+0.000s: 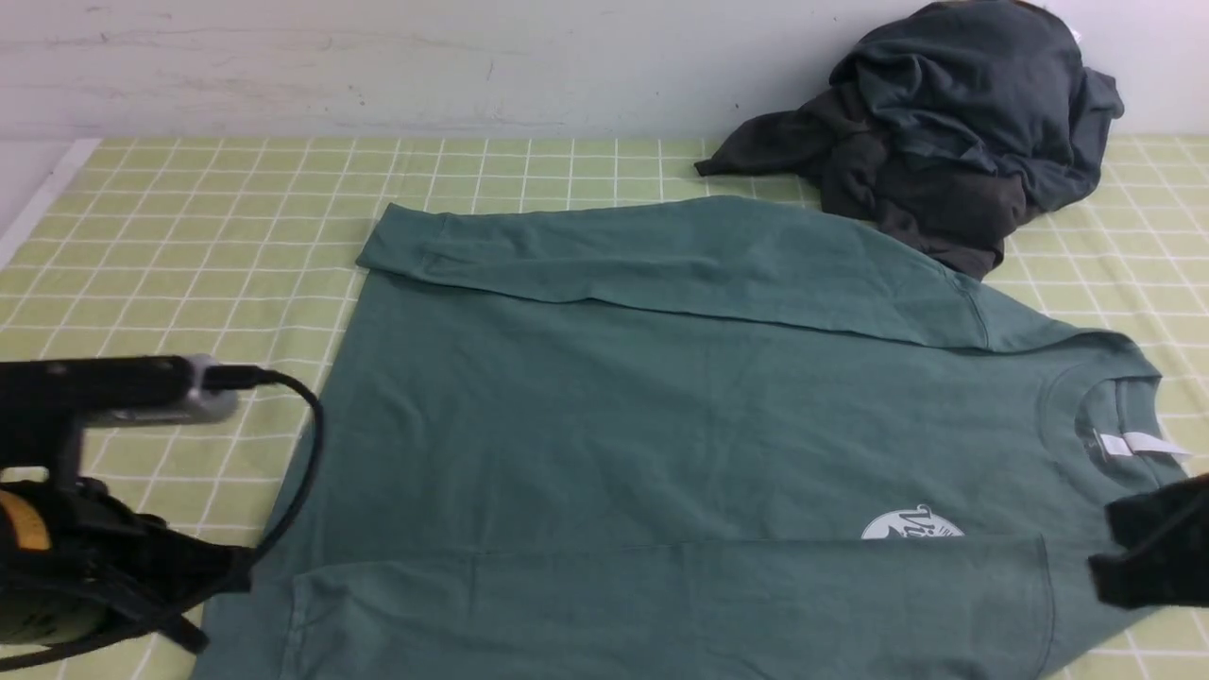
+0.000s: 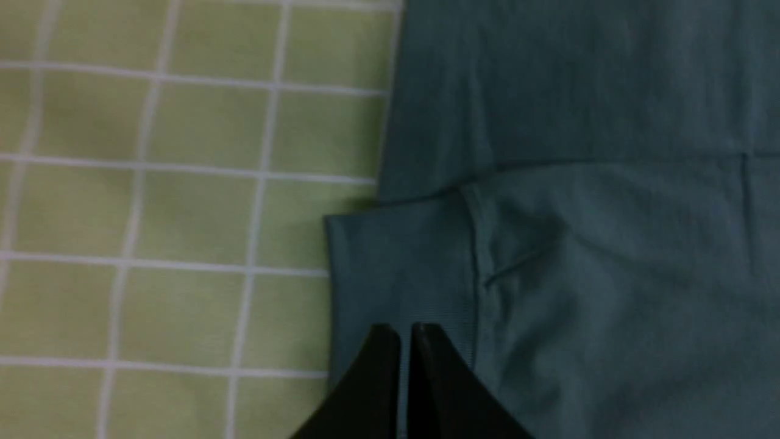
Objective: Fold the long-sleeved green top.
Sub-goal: Use the left arm to clamp the cuff closest to it
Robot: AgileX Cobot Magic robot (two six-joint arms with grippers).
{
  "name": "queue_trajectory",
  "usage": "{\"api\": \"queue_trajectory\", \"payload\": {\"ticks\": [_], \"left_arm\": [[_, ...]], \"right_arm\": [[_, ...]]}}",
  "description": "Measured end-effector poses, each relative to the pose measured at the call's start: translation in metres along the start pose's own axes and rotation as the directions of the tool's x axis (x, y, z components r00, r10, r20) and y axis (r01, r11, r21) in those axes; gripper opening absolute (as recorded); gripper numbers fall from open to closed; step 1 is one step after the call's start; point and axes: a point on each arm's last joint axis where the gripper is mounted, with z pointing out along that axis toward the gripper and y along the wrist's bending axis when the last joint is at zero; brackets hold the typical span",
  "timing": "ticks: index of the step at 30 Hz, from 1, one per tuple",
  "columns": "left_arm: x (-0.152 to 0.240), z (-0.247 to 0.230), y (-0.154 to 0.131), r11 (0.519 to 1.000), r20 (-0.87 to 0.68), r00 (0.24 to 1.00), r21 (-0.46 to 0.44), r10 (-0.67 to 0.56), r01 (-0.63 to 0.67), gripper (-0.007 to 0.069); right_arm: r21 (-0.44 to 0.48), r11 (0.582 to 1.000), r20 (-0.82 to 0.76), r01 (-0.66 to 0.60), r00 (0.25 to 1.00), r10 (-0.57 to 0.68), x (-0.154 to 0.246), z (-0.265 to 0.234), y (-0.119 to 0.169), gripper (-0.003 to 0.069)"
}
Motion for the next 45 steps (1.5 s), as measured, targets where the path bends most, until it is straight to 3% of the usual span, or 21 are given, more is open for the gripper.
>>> {"api": "queue_trajectory", "payload": {"ticks": [2,4,9,13,18,21,24,28,35,39,41,45], "left_arm": [[-0.004,0.011,-0.001,1.0,-0.025,1.0,0.013,-0.01,0.011,0.0053],[-0.014,0.03,0.0,0.998,-0.073,0.996,0.021,-0.056,0.058,0.013],[-0.031,0.062,0.014,0.991,-0.166,0.977,-0.025,-0.133,0.13,0.0315],[-0.038,0.082,0.018,0.993,-0.221,0.968,-0.046,-0.116,0.108,0.0379],[-0.043,0.098,0.02,0.996,-0.265,0.961,-0.063,-0.084,0.069,0.0333],[-0.045,0.097,0.02,0.996,-0.277,0.957,-0.063,-0.082,0.067,0.0244],[-0.052,0.088,0.018,0.997,-0.279,0.958,-0.057,-0.072,0.059,0.0072],[-0.063,0.067,0.016,0.999,-0.224,0.973,-0.039,-0.046,0.038,0.0005],[-0.075,0.018,0.009,1.0,-0.104,0.995,0.012,-0.011,0.012,-0.0003],[-0.07,0.014,0.008,0.999,-0.154,0.987,0.024,0.039,-0.036,0.0003],[-0.067,0.023,0.011,0.998,-0.2,0.978,0.025,0.062,-0.058,0.0028],[-0.061,0.052,0.018,0.999,-0.302,0.953,0.032,0.029,-0.021,0.0154]], "right_arm": [[-0.022,0.998,-0.009,0.062,0.998,-0.062,-0.002,0.005,0.005,-0.0014],[-0.07,0.99,-0.019,0.124,0.992,-0.125,-0.008,0.016,0.016,-0.0014],[-0.125,0.988,-0.031,0.087,0.995,-0.091,-0.017,0.024,0.025,-0.0014],[-0.131,0.989,-0.019,0.07,0.997,-0.073,-0.021,0.023,0.025,-0.0014],[-0.132,0.989,-0.017,0.068,0.997,-0.071,-0.021,0.024,0.025,-0.0014],[-0.131,0.989,-0.011,0.069,0.997,-0.071,-0.022,0.024,0.025,-0.0014],[-0.13,0.989,-0.007,0.069,0.997,-0.071,-0.022,0.024,0.025,-0.0014],[-0.129,0.989,-0.005,0.069,0.998,-0.07,-0.023,0.024,0.025,-0.0014],[-0.129,0.989,-0.003,0.072,0.997,-0.073,-0.023,0.024,0.025,-0.0014],[-0.129,0.989,-0.002,0.072,0.997,-0.073,-0.023,0.024,0.025,-0.0014],[-0.129,0.989,-0.002,0.072,0.997,-0.073,-0.023,0.024,0.025,-0.0014],[-0.13,0.989,-0.002,0.071,0.997,-0.071,-0.023,0.024,0.025,-0.0014]]}}
